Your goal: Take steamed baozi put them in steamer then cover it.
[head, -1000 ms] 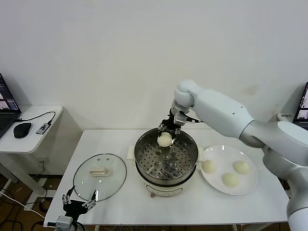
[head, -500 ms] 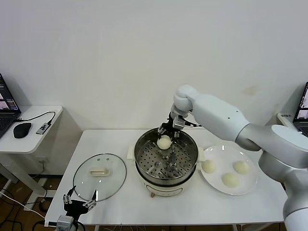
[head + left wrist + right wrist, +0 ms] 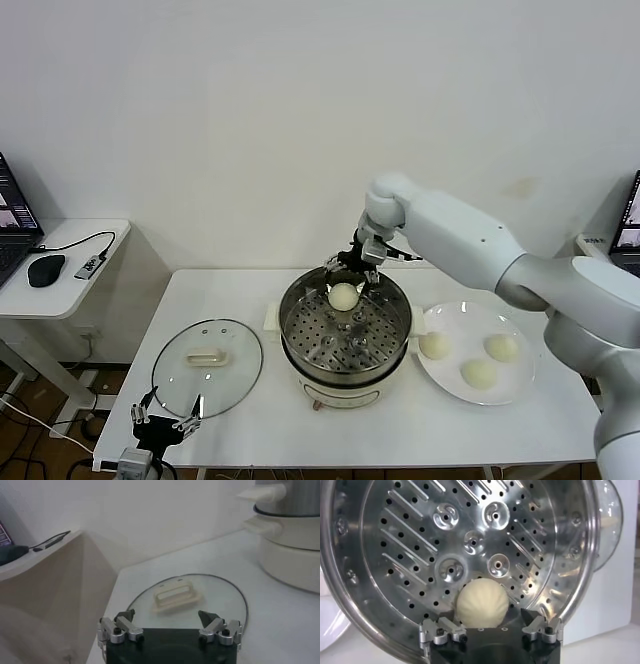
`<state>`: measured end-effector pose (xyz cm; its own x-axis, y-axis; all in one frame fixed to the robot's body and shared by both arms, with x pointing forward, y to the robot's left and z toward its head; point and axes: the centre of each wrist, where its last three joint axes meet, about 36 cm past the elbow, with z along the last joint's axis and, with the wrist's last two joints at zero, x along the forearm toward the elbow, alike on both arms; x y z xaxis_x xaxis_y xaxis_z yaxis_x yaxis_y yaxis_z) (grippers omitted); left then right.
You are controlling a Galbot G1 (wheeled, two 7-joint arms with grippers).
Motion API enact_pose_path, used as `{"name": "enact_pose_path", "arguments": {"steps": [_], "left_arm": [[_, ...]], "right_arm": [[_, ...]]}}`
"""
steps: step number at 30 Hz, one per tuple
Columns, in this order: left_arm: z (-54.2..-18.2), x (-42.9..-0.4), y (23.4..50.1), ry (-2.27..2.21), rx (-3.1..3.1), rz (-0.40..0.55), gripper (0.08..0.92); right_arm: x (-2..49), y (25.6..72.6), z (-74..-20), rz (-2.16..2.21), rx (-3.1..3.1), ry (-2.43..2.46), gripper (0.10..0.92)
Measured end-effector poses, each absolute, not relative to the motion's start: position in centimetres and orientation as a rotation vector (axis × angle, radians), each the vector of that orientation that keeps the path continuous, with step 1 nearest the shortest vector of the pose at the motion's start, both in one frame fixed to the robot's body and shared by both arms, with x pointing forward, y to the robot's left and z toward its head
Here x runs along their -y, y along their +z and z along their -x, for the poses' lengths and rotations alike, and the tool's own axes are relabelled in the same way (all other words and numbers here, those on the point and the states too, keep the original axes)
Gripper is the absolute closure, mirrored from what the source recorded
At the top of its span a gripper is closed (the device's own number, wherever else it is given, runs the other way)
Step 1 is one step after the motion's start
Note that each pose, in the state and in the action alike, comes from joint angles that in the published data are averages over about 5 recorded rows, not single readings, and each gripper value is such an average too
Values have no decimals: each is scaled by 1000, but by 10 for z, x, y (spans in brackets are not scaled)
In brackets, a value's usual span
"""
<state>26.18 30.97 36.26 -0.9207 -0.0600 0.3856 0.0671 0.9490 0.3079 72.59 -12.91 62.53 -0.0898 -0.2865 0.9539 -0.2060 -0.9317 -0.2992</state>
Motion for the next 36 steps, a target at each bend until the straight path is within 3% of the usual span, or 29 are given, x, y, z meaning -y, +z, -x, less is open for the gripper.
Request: {"name": "enact_pose_path", "arguments": {"steps": [21,30,36], "left_arm": [[-263,-307,376,-442,2715,68,177],[-260,-305,378,-437,2710,79,177],[-257,-304,377,-432,2702,78,177]], "right_arm": [[265,727,-681,2210,-1531,-2271,200],[323,726,-654,2215,-2087,-2273,200],[335,705,-640,2196,-2314,-2282,200]]}}
